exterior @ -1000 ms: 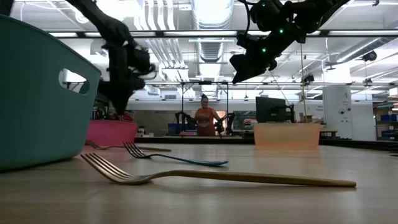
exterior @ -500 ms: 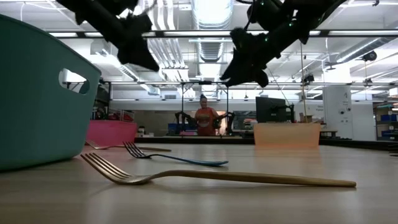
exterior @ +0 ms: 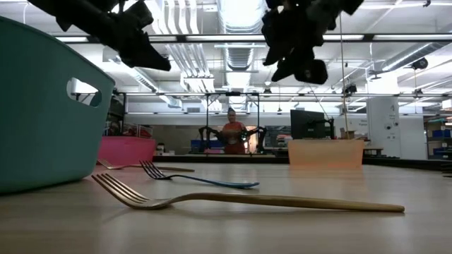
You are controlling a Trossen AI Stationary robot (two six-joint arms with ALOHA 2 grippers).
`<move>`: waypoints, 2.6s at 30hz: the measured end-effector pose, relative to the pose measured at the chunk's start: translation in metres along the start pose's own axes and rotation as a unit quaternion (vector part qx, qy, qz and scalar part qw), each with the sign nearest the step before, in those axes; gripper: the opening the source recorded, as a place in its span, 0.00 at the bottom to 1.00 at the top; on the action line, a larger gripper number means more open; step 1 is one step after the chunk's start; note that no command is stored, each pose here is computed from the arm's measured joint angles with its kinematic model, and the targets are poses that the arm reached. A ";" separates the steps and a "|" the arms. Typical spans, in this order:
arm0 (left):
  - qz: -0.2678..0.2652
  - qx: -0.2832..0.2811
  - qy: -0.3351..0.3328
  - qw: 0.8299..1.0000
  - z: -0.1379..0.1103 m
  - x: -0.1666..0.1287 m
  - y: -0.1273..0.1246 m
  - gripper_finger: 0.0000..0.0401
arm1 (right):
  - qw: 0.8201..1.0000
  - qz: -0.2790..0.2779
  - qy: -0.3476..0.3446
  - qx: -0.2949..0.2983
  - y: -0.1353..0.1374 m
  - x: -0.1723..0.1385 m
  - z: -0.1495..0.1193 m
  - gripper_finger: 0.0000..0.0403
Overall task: Sort silverware by color (type)
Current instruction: Put the blue fork into the green bin
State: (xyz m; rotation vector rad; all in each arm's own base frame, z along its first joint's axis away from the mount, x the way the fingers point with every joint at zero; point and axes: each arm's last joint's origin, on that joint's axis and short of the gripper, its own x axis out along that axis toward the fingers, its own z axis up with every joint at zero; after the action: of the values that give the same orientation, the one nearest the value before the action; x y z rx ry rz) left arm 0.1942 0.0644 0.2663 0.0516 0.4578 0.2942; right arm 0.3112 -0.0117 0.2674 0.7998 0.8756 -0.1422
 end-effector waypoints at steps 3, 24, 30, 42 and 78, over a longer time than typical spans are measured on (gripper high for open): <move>0.000 0.000 0.001 1.000 -0.001 0.000 0.000 0.08 | 0.999 -0.045 0.009 0.013 0.008 0.001 0.001 0.32; 0.000 -0.029 -0.024 0.999 0.003 -0.013 0.000 0.08 | 0.984 -0.084 0.101 -0.117 0.059 0.130 0.002 0.32; -0.051 -0.056 -0.049 0.996 0.006 -0.027 -0.003 0.08 | 0.972 -0.154 0.102 -0.144 0.072 0.158 -0.001 0.32; -0.085 -0.088 -0.091 0.988 0.001 -0.049 -0.007 0.07 | 0.963 -0.169 0.110 -0.179 0.076 0.202 0.004 0.32; -0.081 -0.094 -0.146 0.981 0.006 -0.061 -0.006 0.05 | 0.908 -0.286 0.091 -0.294 0.072 0.130 0.013 0.02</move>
State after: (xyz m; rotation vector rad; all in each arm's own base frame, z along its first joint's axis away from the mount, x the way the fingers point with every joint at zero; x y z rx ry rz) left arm 0.1461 0.0409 0.2976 -0.1253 0.1387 0.1651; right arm 0.4345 0.0569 0.2179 -0.0281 1.2350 -0.3024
